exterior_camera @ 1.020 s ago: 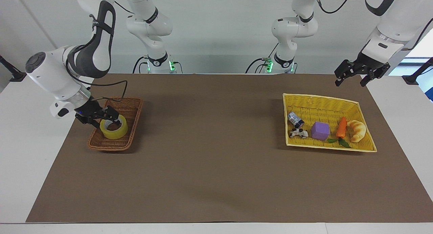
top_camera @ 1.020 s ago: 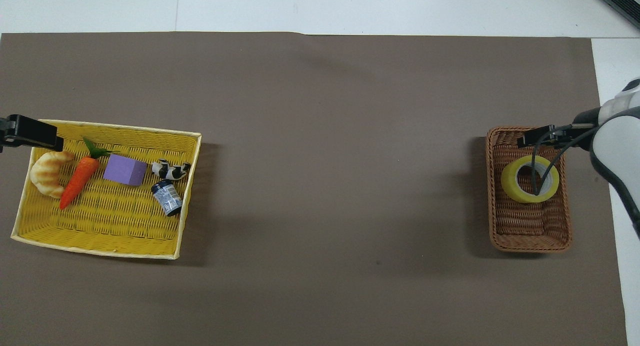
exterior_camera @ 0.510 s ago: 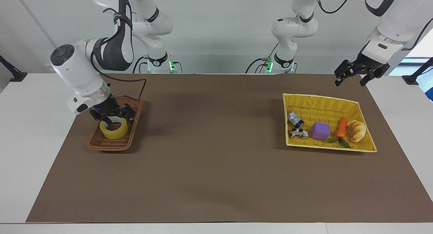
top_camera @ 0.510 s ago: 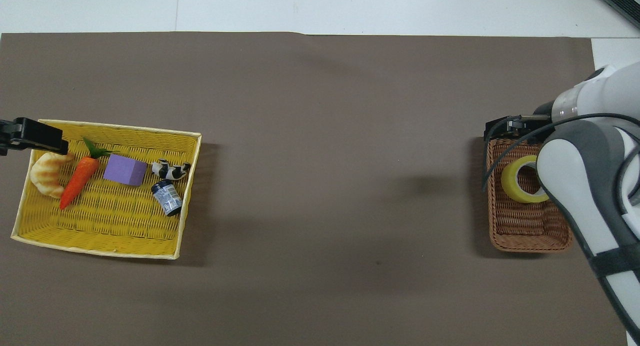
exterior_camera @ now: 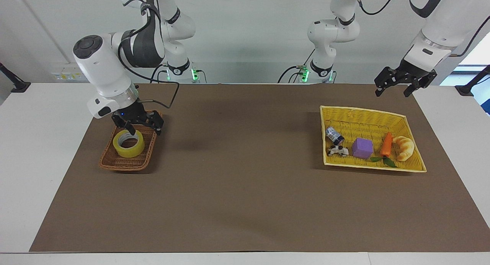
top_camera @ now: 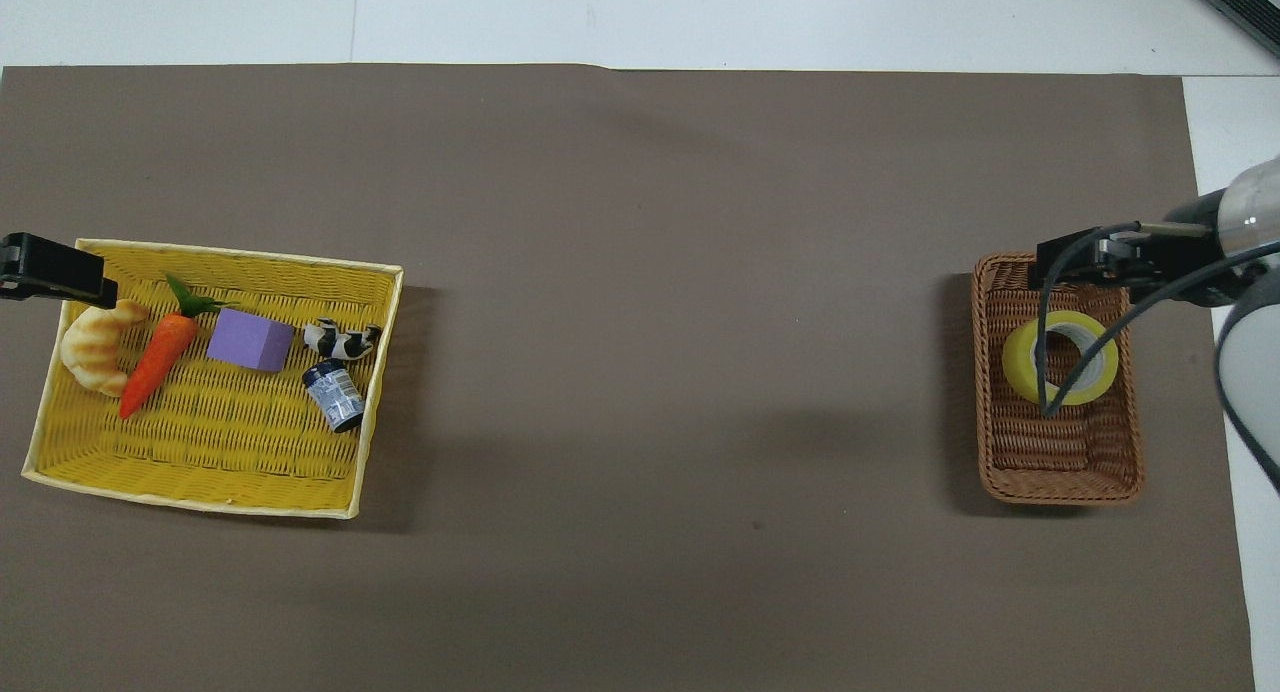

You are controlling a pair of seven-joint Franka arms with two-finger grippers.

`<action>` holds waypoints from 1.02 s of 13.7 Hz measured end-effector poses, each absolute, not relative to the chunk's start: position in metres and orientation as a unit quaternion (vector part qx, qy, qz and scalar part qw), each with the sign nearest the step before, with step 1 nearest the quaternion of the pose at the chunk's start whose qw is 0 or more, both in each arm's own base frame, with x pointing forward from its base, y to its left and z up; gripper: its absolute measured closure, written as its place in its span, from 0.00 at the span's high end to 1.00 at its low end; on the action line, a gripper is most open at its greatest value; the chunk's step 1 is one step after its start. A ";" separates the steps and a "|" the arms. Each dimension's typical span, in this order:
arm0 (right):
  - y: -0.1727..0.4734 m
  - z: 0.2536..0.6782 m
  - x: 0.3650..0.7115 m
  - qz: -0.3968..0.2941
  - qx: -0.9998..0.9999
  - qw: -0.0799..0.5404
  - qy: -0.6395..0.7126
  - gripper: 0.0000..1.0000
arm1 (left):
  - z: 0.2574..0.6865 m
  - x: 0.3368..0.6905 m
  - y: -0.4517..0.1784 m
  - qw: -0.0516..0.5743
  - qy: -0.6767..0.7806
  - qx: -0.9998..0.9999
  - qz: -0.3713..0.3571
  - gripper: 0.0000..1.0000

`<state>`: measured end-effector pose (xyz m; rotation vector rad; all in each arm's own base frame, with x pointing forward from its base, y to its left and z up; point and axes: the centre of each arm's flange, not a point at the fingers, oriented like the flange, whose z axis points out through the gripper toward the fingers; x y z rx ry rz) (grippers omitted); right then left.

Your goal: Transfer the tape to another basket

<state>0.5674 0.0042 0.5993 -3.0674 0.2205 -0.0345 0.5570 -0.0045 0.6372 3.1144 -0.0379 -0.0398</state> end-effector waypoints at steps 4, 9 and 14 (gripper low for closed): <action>0.026 0.625 0.549 0.019 -0.995 0.011 0.100 1.00 | 0.637 0.557 -0.005 0.013 -0.012 1.000 -0.013 1.00; 0.094 0.641 0.528 0.012 -0.994 0.005 0.106 1.00 | 0.637 0.557 -0.005 0.013 -0.012 1.000 -0.013 1.00; 0.026 0.652 0.528 0.004 -0.992 0.017 0.123 1.00 | 0.637 0.557 -0.005 0.013 -0.012 1.000 -0.013 1.00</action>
